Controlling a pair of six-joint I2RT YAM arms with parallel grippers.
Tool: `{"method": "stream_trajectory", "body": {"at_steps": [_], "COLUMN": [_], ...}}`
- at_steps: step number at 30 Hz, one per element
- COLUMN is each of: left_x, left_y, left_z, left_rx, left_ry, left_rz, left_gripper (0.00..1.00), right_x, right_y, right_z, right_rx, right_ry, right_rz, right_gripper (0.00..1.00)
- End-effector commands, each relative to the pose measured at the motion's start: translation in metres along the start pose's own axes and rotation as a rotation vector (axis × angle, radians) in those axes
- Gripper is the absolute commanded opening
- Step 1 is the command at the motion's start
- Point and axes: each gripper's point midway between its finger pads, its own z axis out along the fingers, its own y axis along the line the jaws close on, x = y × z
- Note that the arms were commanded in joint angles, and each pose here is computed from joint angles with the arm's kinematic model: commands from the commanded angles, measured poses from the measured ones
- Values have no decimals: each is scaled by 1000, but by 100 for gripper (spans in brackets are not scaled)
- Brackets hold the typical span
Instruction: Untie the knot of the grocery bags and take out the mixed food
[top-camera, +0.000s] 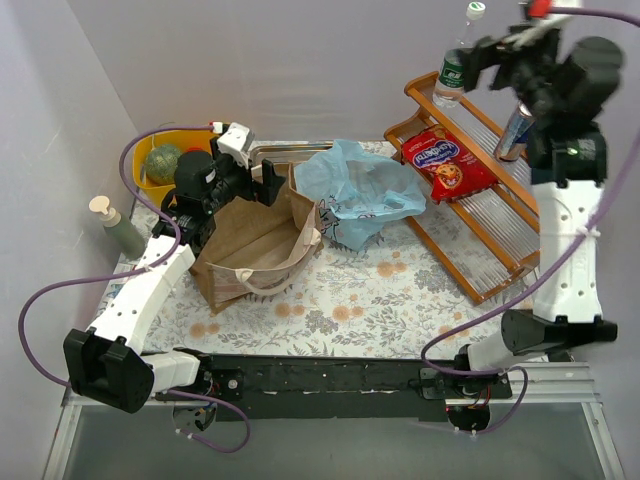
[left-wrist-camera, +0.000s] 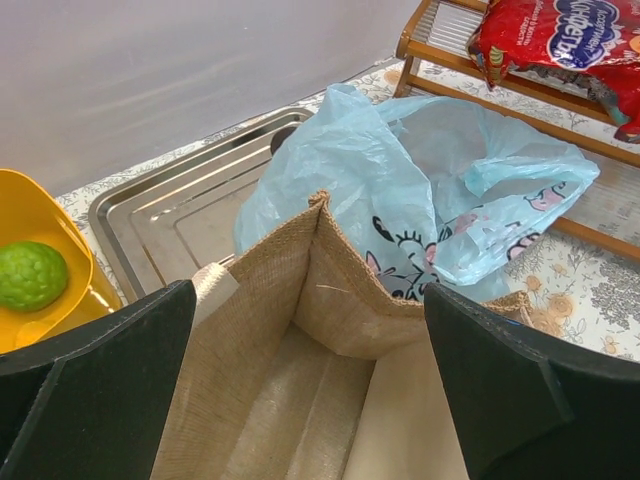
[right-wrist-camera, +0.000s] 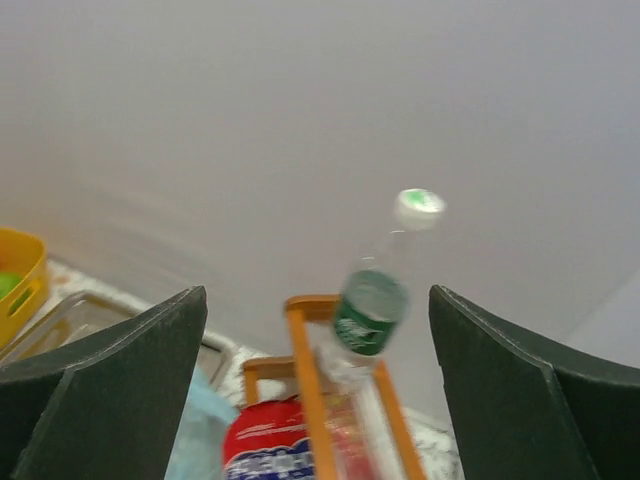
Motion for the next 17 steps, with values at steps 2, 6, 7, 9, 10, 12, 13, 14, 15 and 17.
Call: {"method": "stream_trajectory", "body": {"at_steps": [2,6,7,9,10,12,13,14,15,17], "left_x": [-21,-22,-21,-19,-18,-19,-21,-22,-21,-29], "left_y": [17,21,21,21,21,24,24,25,27,28], "left_z": [-1,-4,-4,-7,-7,-8,-8,-8,-6,-4], "left_rx": [-83,-108,-108,-106,-111,-122,-124,-125,-126,-130], "left_ry": [-43,-37,-35,-30,-29,-31,-32,-27,-21,-34], "left_rz": [48,60,66,77,78,86,91,91,96,102], "left_gripper": [98,98,98,98,98,98,98,98,98,98], "right_x": [81,161,166,181,177,169,159,152,136,118], "right_y": [71,150,184,205,221,225,216,211,209,204], "right_z": [11,-42,-58,-84,-87,-80,-71,-62,-47,-34], "right_rx": [89,14,-72,-130,-199,-211,-152,-122,-102,-74], "right_ry": [389,723,741,732,694,659,647,639,606,549], "right_rz": [-80,-164,-152,-140,-109,-87,-100,-106,-108,-111], "right_gripper": [98,98,98,98,98,98,98,98,98,98]}}
